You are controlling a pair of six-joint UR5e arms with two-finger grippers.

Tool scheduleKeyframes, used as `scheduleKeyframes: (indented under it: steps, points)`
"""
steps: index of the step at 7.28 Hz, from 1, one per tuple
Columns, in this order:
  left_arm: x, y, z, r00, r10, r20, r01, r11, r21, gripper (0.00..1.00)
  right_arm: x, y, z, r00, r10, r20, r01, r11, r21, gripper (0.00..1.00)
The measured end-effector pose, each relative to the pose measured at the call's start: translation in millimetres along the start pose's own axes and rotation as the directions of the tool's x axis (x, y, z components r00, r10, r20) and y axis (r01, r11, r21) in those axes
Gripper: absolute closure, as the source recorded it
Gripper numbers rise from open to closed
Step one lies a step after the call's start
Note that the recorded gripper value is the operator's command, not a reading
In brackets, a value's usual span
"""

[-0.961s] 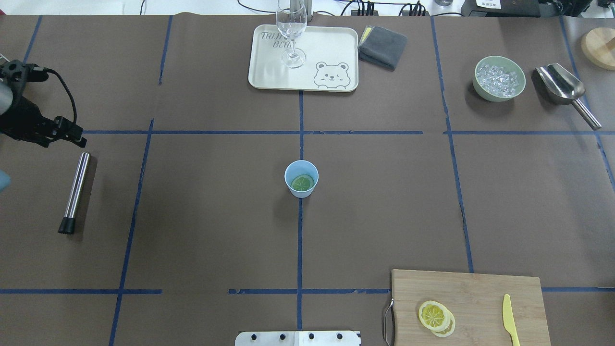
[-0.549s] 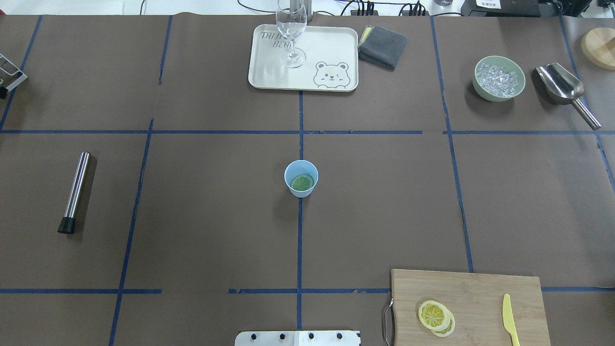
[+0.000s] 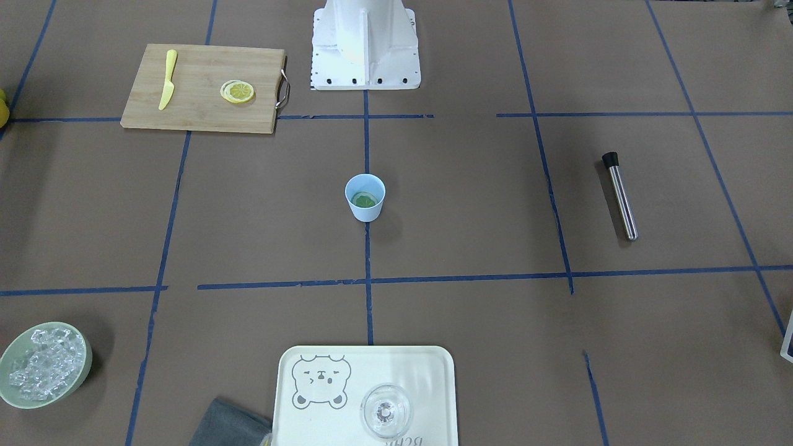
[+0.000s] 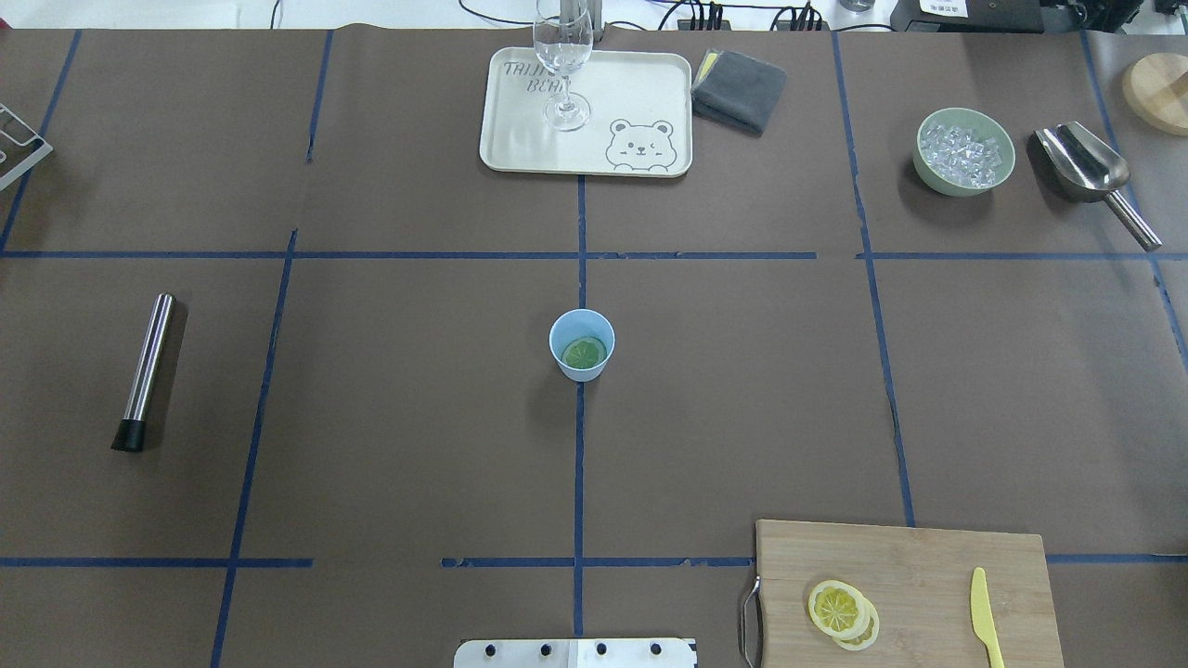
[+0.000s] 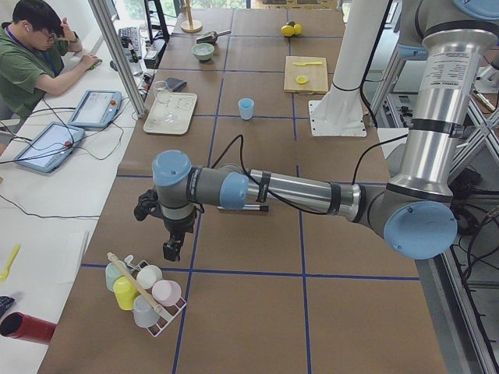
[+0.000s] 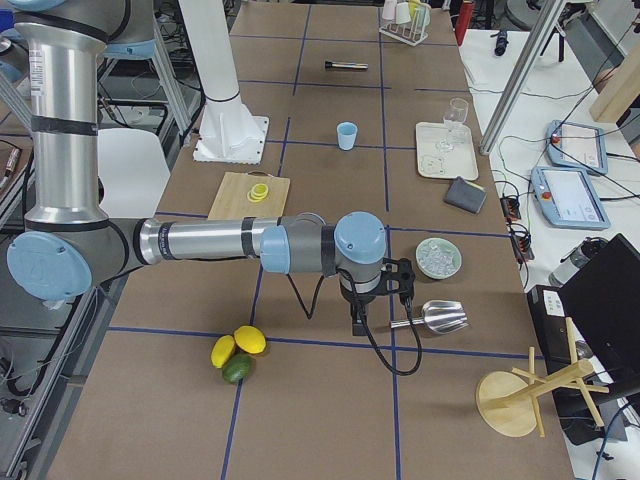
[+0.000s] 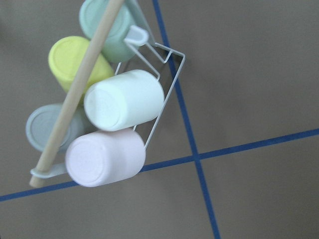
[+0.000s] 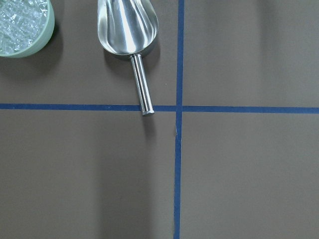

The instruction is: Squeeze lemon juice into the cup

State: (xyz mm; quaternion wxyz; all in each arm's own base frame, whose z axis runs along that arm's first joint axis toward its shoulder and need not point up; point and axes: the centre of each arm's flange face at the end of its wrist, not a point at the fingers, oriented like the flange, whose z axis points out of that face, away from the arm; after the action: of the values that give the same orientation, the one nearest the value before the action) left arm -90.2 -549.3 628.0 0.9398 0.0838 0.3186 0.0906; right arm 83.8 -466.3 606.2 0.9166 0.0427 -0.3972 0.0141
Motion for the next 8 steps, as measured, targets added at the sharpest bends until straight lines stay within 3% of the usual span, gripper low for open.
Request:
scheduleKeyframes:
  steps: [3,5,8]
  points:
    - [-14.4,13.7,-0.6,0.996,-0.087,0.000,0.087,0.996,-0.006,0.00,1.0,0.0,1.6,1.000,0.003,0.001,-0.003,1.000,-0.004,0.00]
    - [-1.9,13.7,-11.3,0.985,-0.168,-0.043,0.167,0.986,-0.027,0.00,1.1,0.0,1.8,1.000,0.003,0.001,-0.003,1.000,-0.004,0.00]
    - [6.0,13.5,-13.7,0.979,-0.189,-0.081,0.186,0.982,-0.043,0.00,5.1,0.6,5.5,1.000,0.011,0.001,-0.011,1.000,-0.012,0.00]
